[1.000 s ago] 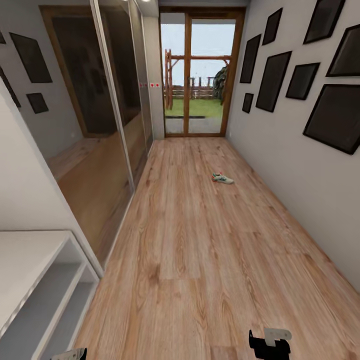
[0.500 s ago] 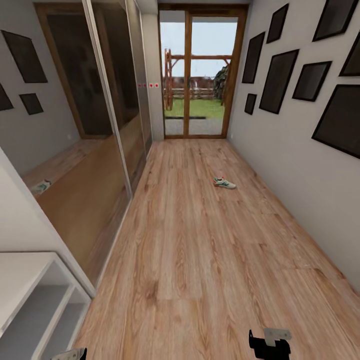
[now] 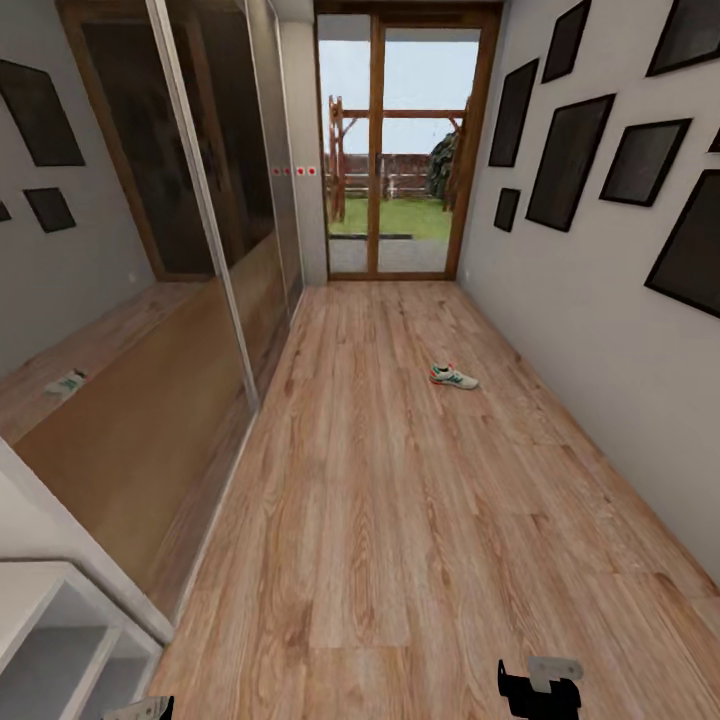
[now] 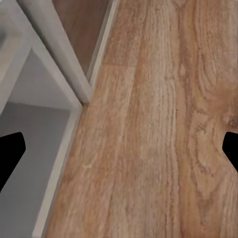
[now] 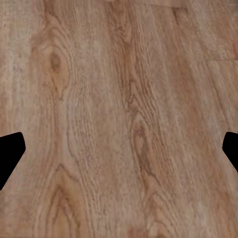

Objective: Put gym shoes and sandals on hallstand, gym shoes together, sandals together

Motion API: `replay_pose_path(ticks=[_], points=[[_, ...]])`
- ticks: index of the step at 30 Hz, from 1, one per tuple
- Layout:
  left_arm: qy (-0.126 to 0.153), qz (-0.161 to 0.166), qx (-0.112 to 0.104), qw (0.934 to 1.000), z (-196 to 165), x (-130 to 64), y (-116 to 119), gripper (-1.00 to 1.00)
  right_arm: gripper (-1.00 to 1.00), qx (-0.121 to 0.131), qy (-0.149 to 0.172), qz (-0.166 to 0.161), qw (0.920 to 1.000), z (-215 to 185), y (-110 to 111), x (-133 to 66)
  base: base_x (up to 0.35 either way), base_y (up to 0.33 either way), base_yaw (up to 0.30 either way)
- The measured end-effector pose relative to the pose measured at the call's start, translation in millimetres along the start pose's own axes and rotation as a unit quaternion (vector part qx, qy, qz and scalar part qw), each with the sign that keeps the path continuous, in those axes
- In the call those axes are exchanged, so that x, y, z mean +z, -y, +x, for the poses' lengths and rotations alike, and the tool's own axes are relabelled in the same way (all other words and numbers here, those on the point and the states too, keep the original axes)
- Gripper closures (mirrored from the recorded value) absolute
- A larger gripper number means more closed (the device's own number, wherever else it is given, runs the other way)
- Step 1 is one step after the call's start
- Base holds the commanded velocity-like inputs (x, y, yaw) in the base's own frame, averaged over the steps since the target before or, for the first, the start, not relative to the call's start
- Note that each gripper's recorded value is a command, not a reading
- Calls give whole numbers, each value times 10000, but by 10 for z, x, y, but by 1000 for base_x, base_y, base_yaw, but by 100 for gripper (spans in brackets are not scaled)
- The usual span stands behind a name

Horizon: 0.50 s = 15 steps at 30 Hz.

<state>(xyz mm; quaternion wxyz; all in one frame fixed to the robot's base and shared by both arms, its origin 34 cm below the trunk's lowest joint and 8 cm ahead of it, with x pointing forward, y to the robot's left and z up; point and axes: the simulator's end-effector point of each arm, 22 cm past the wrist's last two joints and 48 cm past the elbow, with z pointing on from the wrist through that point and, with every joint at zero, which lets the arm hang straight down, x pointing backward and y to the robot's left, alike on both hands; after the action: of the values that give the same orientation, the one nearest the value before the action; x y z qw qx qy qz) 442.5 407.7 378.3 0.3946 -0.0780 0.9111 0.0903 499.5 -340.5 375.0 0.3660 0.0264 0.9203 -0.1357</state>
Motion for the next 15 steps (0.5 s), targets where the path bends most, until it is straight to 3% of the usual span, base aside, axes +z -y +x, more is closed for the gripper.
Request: replay_pose_path(ticks=[7, 15], points=[[0, 0, 0, 10000, 0, 0, 0, -100, -100, 7, 2, -6, 10000, -3, -12, -2, 338, 0, -25], [0, -1, -2, 10000, 0, 0, 0, -100, -100, 14, 4, -1, 10000, -5, -13, -2, 338, 0, -127]])
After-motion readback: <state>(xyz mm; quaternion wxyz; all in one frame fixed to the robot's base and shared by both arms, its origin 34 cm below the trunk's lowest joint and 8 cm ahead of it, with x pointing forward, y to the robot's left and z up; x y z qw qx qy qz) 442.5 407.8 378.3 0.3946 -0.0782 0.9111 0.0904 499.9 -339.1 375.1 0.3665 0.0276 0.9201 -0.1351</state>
